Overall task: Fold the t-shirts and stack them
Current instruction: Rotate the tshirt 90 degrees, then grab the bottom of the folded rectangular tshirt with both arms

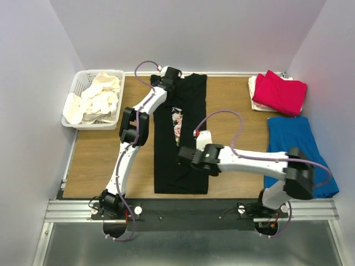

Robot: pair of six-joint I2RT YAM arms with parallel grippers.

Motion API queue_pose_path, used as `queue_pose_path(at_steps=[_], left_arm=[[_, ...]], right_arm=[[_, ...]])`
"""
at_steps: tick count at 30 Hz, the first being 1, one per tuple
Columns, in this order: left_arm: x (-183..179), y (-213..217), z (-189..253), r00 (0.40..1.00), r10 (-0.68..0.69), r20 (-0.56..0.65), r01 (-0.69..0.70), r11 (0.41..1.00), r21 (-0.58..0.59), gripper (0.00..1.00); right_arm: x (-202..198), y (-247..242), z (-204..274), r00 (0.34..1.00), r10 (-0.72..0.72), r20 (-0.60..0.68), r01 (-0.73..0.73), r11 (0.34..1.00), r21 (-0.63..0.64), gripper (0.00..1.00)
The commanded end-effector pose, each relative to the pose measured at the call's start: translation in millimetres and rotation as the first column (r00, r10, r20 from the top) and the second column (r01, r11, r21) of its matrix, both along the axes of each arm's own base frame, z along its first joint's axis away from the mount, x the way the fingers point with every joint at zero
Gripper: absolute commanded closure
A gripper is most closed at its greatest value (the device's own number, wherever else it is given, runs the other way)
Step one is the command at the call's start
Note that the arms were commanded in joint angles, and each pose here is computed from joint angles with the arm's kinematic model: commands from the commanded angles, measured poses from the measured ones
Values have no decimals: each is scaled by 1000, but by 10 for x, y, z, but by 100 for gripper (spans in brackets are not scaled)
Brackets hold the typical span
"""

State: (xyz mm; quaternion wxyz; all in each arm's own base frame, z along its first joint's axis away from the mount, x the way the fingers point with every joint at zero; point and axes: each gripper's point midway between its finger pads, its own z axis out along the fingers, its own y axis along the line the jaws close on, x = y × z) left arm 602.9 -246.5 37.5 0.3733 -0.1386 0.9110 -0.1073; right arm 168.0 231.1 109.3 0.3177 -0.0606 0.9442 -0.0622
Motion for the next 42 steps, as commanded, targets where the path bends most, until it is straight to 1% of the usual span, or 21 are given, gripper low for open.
queue_pose_path(at_steps=[1,3,6,9,12,13,16,19,21,22,24,26,27,28,30,32,33,34,36,38,42], left_arm=[[88,477,-164,997,70,-41,-69,997,32,92],[150,423,-136,1000,8,-24,-8,1000,-10,92],[221,368,-27,997,-71,18,72,997,-35,92],[252,289,173,987,-137,83,141,989,-44,92],[275,288,505,976,-154,155,161,986,-35,92],[278,287,679,970,-157,183,166,985,-35,92],[260,301,940,961,-169,221,178,984,-23,92],[185,348,1118,958,-173,230,179,984,-5,92],[76,401,1045,966,-173,193,174,985,9,92],[22,420,1162,964,-174,202,176,984,10,92],[-157,477,998,975,-173,142,173,985,16,92],[-306,517,1121,975,-172,141,172,985,10,92],[-453,547,937,980,-175,91,175,985,13,92],[-536,571,1060,979,-177,104,177,984,11,92],[-754,601,899,979,-195,56,194,981,28,92],[-902,624,1010,977,-204,65,201,979,39,92],[-1033,647,884,978,-208,31,206,977,55,92],[-1104,667,976,976,-212,44,209,976,65,92],[-1289,694,856,977,-215,6,214,974,77,92],[-1416,678,935,974,-225,14,223,972,69,92],[-1832,614,750,962,-269,-45,271,961,54,92]], right_arm=[[-14,129,-451,989,100,-106,-117,979,-166,40],[-7,240,-571,981,128,-142,-154,970,-186,40],[81,466,-491,975,183,-127,-202,968,-149,40],[159,686,-401,966,221,-137,-230,972,-55,41],[236,805,-314,965,227,-130,-228,974,8,43],[289,799,-313,968,211,-138,-210,978,24,46],[356,809,-344,964,201,-171,-191,979,76,51],[451,796,-344,965,185,-185,-164,979,122,52],[475,807,-306,965,182,-187,-155,976,151,52],[509,786,-290,967,170,-190,-140,977,162,53],[500,748,-295,967,148,-209,-110,976,186,54],[484,639,-318,965,124,-231,-72,973,221,57],[481,603,-323,965,113,-238,-54,969,240,57],[520,555,-266,968,98,-229,-33,961,275,57],[424,457,-358,960,96,-265,-16,957,289,58],[336,422,-409,953,110,-283,-21,954,301,58],[290,422,-430,947,114,-300,-17,951,309,58],[271,416,-442,946,117,-303,-16,949,315,58],[209,381,-469,942,123,-312,-16,945,325,58],[209,388,-468,943,132,-306,-23,942,336,58],[172,405,-555,933,160,-322,-44,939,340,59]])
